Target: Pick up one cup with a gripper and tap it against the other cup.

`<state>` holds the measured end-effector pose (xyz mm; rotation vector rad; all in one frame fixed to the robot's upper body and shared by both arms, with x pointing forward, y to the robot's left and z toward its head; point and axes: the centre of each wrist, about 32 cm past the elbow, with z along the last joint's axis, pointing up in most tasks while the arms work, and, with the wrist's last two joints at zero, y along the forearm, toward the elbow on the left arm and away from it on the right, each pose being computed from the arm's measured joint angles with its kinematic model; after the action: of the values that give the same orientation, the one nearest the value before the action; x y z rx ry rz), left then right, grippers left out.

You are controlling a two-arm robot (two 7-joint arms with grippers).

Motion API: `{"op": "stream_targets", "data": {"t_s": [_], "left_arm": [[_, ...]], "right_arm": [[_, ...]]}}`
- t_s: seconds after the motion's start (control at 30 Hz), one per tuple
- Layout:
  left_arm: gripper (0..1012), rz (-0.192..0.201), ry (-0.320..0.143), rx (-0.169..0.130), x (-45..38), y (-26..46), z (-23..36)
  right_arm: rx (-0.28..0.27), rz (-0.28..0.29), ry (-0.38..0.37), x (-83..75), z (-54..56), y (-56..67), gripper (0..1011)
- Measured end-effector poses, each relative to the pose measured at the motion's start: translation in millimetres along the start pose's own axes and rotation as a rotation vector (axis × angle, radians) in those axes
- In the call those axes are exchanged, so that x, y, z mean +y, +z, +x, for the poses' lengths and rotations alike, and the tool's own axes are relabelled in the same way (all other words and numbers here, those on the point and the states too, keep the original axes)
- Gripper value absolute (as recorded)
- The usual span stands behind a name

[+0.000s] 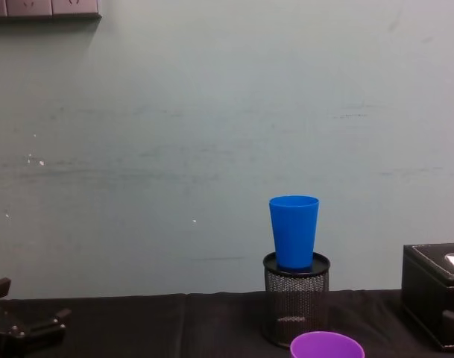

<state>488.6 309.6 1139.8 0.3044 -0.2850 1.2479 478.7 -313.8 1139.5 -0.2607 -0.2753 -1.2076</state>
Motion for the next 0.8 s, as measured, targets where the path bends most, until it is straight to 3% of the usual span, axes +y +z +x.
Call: {"op": "stream_targets", "data": {"t_s": [0.3,0.47,0.6,0.8], "left_arm": [[1000,0.0,0.0,0.0,0.0,0.0,0.0],[1000,0.0,0.0,0.0,0.0,0.0,0.0],[1000,0.0,0.0,0.0,0.0,0.0,0.0],[1000,0.0,0.0,0.0,0.0,0.0,0.0]], "right_arm": [[0.085,0.05,0.106,-34.9,-9.7,-10.0,1000],[0.127,0.078,0.205,-54.6,-18.8,-17.1,1000],[0.146,0.088,0.258,-57.1,-22.1,-19.3,1000],[0.196,0.089,0.342,-47.0,-24.6,-18.3,1000]]}}
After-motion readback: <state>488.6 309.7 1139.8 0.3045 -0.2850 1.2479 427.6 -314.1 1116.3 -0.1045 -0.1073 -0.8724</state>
